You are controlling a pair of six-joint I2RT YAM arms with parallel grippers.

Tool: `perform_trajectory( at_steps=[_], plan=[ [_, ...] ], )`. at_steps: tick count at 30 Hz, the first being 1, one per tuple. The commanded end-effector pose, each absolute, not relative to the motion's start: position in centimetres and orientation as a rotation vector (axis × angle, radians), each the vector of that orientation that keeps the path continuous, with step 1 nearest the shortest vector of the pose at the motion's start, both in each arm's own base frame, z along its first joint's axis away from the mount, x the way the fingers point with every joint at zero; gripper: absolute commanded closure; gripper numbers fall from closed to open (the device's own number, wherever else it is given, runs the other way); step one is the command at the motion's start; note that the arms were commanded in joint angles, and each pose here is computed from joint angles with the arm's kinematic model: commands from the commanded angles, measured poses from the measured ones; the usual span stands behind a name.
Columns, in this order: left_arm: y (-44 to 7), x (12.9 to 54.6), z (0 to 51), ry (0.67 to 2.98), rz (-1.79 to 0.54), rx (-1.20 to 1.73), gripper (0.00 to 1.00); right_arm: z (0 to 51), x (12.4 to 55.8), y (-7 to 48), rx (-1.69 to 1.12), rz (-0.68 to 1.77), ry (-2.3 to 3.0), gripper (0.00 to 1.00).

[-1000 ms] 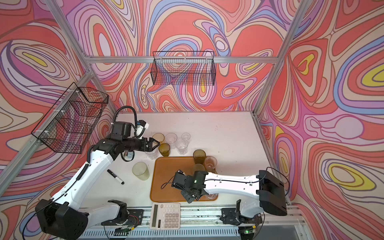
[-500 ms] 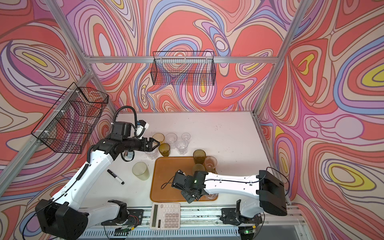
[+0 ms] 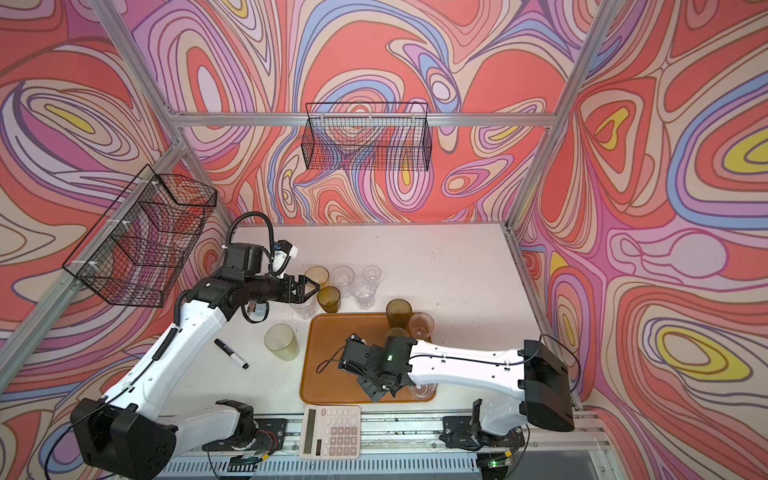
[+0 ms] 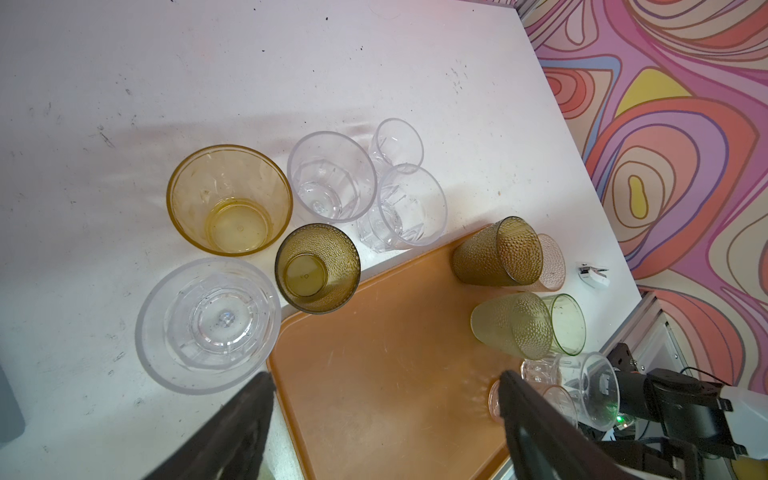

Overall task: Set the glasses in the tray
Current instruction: 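Lower the pink cup onto the tray's near corner beside the pale green cup, then open the right gripper and raise it off the pink cup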

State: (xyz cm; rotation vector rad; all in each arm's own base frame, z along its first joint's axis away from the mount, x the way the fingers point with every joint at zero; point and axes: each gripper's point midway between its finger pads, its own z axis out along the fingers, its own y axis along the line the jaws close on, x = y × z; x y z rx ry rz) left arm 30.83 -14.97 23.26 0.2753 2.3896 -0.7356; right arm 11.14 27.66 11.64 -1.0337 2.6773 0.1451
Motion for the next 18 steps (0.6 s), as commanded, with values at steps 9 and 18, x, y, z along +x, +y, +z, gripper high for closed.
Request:
perform_trajectory(
  at_steps=[9,18],
  plan=[
    [-15.1,30.6,23.4,2.387,-0.729,0.302,0.13,15.9,14.3,28.4,-1.058,0.056,2.524,0.59],
    [-15.1,30.6,23.4,2.388,-0.728,0.304,0.13,18.0,18.0,29.0,-1.036,0.102,2.479,0.59]
  ],
)
